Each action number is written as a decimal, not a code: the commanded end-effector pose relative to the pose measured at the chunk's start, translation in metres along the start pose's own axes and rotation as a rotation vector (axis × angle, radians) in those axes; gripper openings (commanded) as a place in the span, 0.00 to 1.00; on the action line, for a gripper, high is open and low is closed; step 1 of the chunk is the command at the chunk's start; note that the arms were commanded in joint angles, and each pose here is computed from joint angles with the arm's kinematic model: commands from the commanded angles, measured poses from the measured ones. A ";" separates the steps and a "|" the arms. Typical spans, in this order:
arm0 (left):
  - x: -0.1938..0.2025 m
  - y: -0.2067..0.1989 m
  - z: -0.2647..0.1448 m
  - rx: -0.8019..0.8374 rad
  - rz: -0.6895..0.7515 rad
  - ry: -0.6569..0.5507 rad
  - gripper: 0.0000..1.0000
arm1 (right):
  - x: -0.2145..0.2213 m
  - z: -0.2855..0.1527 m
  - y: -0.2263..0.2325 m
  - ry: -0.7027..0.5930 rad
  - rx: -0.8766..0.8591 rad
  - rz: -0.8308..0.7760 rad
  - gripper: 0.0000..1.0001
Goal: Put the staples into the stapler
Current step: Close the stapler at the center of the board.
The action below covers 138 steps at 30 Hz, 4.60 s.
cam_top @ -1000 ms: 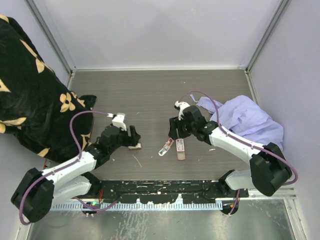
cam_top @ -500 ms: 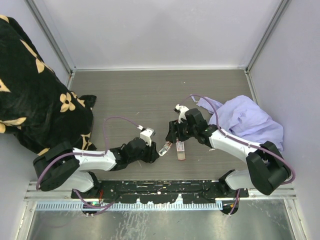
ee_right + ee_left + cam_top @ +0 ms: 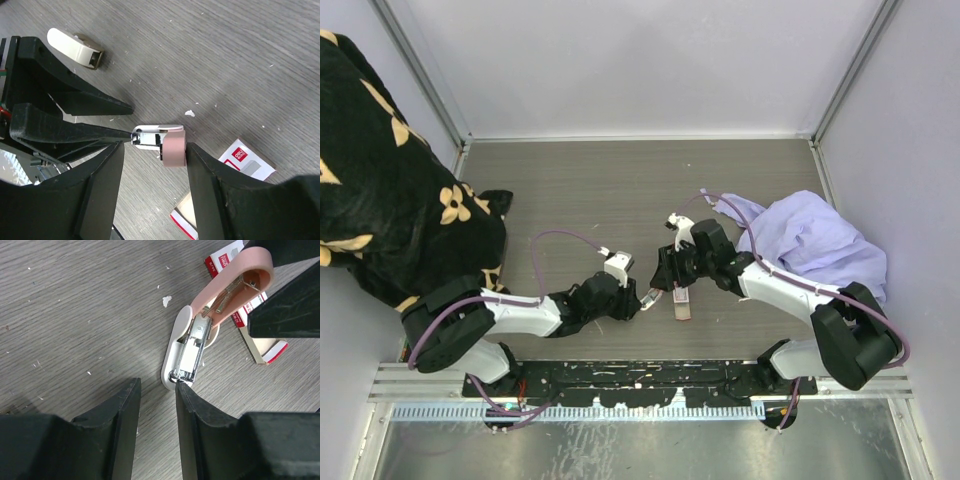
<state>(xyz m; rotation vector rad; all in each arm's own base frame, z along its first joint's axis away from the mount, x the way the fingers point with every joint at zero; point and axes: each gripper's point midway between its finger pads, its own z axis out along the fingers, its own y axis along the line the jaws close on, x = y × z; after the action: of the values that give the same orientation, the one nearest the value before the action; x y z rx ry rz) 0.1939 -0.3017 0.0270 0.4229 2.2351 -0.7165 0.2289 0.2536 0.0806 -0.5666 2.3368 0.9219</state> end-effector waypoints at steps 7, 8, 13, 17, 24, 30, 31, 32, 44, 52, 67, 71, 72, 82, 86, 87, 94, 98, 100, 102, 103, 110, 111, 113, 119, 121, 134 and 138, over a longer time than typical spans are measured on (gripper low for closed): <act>-0.007 0.001 0.006 -0.024 0.011 -0.029 0.35 | -0.002 -0.001 0.029 -0.018 -0.092 -0.097 0.57; -0.007 0.002 0.007 -0.030 0.009 -0.030 0.35 | 0.000 0.000 0.031 -0.013 -0.098 -0.098 0.58; -0.012 0.009 0.002 -0.064 -0.012 -0.066 0.35 | 0.007 0.000 0.037 -0.001 -0.116 -0.101 0.64; -0.019 0.020 -0.010 -0.117 -0.026 -0.104 0.39 | -0.002 -0.006 0.044 -0.031 -0.136 -0.116 0.66; -0.035 0.035 -0.043 -0.180 -0.075 -0.182 0.53 | -0.019 -0.011 0.007 -0.094 0.083 -0.026 0.66; -0.066 0.016 -0.071 -0.120 -0.139 -0.247 0.74 | -0.014 -0.002 0.009 -0.134 0.030 0.083 0.66; -0.070 0.015 -0.075 -0.118 -0.141 -0.254 0.77 | -0.011 0.000 0.011 -0.132 0.012 0.092 0.66; -0.072 0.015 -0.078 -0.123 -0.140 -0.254 0.79 | -0.008 0.003 0.013 -0.127 -0.005 0.100 0.66; -0.087 0.037 -0.085 -0.086 -0.281 -0.221 0.84 | 0.027 0.027 0.078 -0.007 -0.235 0.024 0.66; -0.082 0.038 -0.083 -0.003 -0.317 -0.136 0.83 | 0.041 0.032 0.086 0.036 -0.186 -0.001 0.62; -0.027 0.028 -0.085 -0.022 -0.352 0.072 0.69 | 0.034 0.034 0.072 -0.048 -0.055 -0.362 0.67; -0.036 0.031 -0.092 -0.051 -0.368 0.052 0.75 | 0.033 0.041 0.063 -0.045 -0.017 -0.455 0.67; -0.036 0.032 -0.092 -0.055 -0.376 0.053 0.76 | 0.033 0.043 0.062 -0.041 -0.016 -0.472 0.66; -0.046 0.034 -0.093 0.031 -0.481 0.056 0.77 | 0.044 0.058 0.056 -0.038 -0.030 -0.555 0.56; -0.047 0.035 -0.096 0.040 -0.475 0.058 0.76 | 0.053 0.064 0.058 -0.011 -0.071 -0.575 0.54; -0.048 0.036 -0.096 0.039 -0.474 0.056 0.76 | 0.055 0.066 0.058 0.000 -0.079 -0.581 0.53; -0.048 0.035 -0.101 0.056 -0.482 0.061 0.76 | 0.066 0.069 0.064 0.018 -0.139 -0.631 0.42; -0.050 0.032 -0.105 0.084 -0.521 0.069 0.79 | 0.068 0.069 0.068 0.025 -0.154 -0.650 0.22; -0.052 0.027 -0.107 0.113 -0.564 0.075 0.83 | 0.063 0.064 0.074 0.003 -0.157 -0.660 0.12; -0.057 0.021 -0.111 0.156 -0.607 0.073 0.86 | 0.054 0.056 0.082 -0.031 -0.166 -0.666 0.06; -0.059 0.018 -0.113 0.179 -0.627 0.072 0.87 | 0.050 0.051 0.087 -0.051 -0.176 -0.670 0.04; -0.067 -0.001 -0.125 0.302 -0.701 0.107 0.96 | 0.025 0.019 0.116 -0.146 -0.247 -0.682 0.01; -0.068 -0.003 -0.126 0.316 -0.700 0.109 0.96 | 0.023 0.017 0.118 -0.153 -0.251 -0.681 0.01; -0.072 -0.008 -0.129 0.345 -0.691 0.102 0.97 | 0.020 0.013 0.122 -0.169 -0.260 -0.679 0.01; -0.072 -0.012 -0.131 0.373 -0.701 0.119 0.99 | 0.010 0.006 0.130 -0.214 -0.273 -0.674 0.01; -0.069 -0.013 -0.130 0.383 -0.714 0.133 0.98 | 0.006 0.003 0.133 -0.234 -0.278 -0.672 0.01; -0.062 -0.019 -0.125 0.435 -0.743 0.188 0.78 | -0.007 -0.005 0.150 -0.278 -0.329 -0.668 0.01; -0.063 -0.022 -0.125 0.457 -0.747 0.198 0.61 | -0.007 -0.003 0.150 -0.274 -0.327 -0.669 0.01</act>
<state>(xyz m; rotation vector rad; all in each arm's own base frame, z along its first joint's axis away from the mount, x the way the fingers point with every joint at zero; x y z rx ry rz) 0.1552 -0.2416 0.1349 -0.2401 2.4681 -1.5529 0.1432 0.3359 0.1195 -1.2217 1.7107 0.9221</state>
